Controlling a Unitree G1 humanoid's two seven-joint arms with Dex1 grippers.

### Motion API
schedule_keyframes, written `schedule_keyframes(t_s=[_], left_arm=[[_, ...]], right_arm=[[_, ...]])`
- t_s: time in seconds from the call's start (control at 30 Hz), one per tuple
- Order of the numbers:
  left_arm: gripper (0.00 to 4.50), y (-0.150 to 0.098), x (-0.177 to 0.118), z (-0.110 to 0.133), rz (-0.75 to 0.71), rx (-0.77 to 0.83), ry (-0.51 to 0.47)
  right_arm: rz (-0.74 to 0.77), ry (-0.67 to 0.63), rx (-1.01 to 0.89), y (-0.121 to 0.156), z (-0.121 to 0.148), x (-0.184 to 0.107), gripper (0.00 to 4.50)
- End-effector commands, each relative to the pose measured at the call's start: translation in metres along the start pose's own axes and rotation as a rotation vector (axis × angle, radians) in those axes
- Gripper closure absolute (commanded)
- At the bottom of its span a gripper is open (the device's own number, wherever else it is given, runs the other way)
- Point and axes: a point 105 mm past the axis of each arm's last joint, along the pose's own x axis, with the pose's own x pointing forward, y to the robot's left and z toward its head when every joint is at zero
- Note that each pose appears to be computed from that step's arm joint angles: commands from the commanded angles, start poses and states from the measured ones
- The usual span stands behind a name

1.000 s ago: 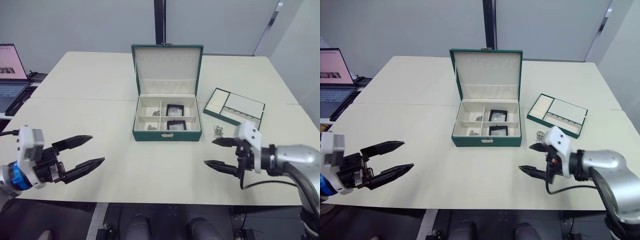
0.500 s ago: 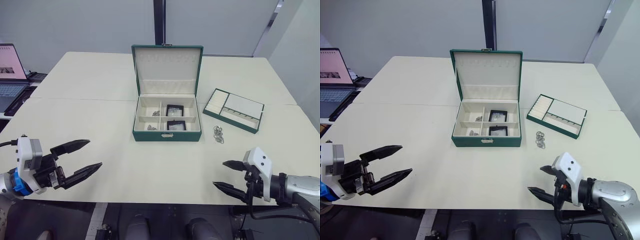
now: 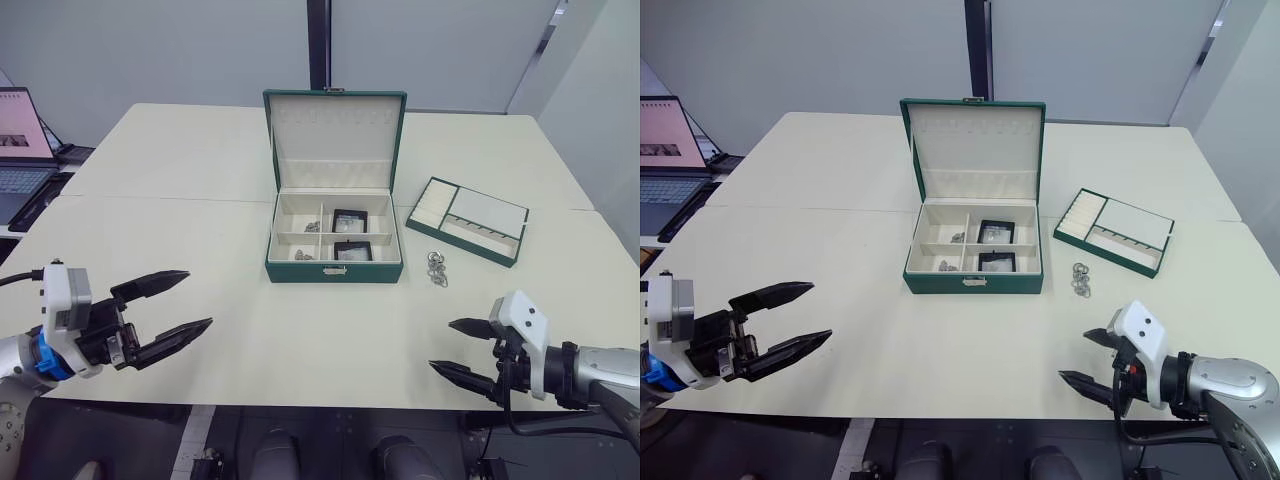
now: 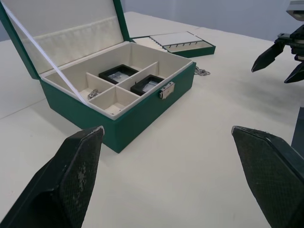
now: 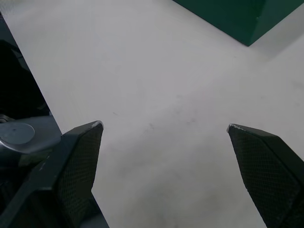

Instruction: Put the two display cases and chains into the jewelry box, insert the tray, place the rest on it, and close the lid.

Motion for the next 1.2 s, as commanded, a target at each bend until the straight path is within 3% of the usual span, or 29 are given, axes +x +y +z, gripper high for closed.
schedule_keyframes(t_s=[0.03, 0.2, 0.53, 0.93, 1.2], left_arm=[[0.00, -0.009, 0.014, 0.019, -0.066, 0.034, -0.033], [0.00, -0.014, 0.036, 0.049, -0.117, 0.066, -0.100], [0.00, -0.016, 0.045, 0.051, -0.134, 0.071, -0.088], [0.00, -0.017, 0.056, 0.051, -0.148, 0.081, -0.090], [0.00, -0.020, 0.057, 0.052, -0.144, 0.084, -0.091]], right_arm=[[-0.027, -0.016, -0.029, -0.004, 0.007, -0.006, 0.05], [-0.071, -0.031, -0.039, -0.016, 0.015, -0.011, 0.05], [-0.119, -0.005, -0.048, -0.033, 0.023, -0.014, 0.05], [-0.260, 0.098, -0.112, -0.146, 0.065, -0.011, 0.05], [-0.227, 0.159, -0.150, -0.183, 0.061, 0.012, 0.05]])
